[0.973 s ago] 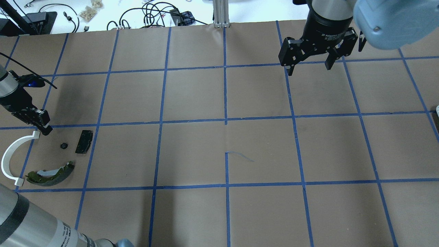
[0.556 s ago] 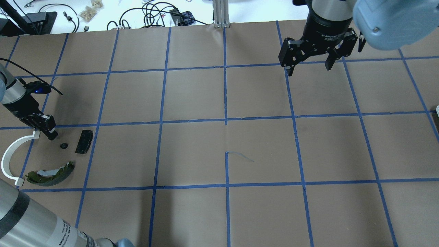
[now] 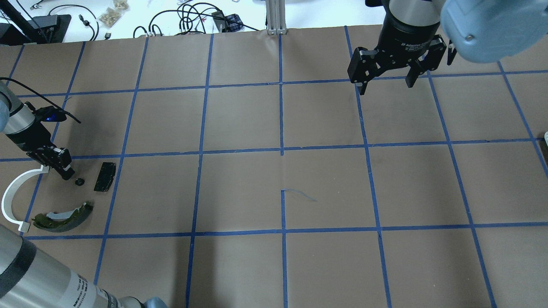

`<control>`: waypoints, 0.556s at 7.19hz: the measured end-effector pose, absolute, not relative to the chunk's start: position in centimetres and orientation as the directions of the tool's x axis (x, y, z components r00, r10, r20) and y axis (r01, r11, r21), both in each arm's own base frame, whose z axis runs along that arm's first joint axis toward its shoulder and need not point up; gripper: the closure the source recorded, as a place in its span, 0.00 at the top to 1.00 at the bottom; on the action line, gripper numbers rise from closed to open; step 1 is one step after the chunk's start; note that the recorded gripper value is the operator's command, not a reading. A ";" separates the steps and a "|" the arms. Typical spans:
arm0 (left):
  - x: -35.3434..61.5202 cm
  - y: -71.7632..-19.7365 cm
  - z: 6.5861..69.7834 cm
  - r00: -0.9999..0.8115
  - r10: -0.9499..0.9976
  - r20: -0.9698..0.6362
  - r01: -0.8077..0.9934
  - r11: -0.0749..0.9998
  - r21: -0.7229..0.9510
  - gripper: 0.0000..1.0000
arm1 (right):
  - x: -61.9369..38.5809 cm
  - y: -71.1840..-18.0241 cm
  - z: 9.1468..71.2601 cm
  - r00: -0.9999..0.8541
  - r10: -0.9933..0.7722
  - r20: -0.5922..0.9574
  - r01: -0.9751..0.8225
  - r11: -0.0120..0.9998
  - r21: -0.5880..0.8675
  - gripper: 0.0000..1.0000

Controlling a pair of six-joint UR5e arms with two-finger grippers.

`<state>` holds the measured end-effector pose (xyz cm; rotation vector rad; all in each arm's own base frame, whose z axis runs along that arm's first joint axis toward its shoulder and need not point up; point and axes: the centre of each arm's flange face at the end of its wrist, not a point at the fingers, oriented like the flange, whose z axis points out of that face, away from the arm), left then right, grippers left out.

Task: Place bearing gear from tray to pile

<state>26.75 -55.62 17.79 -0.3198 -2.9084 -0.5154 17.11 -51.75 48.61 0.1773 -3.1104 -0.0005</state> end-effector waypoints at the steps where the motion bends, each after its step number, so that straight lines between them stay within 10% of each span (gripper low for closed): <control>1: 26.7 -55.6 17.8 -0.962 0.179 0.205 0.239 0.916 0.321 0.12 | 17.1 -51.7 48.6 -0.993 -0.114 0.026 -0.114 0.993 0.002 1.00; 4: 26.7 -55.5 17.6 -0.962 0.178 0.209 0.240 0.915 0.325 0.48 | 17.1 -51.8 48.5 -0.992 -0.121 0.027 -0.121 0.993 0.004 1.00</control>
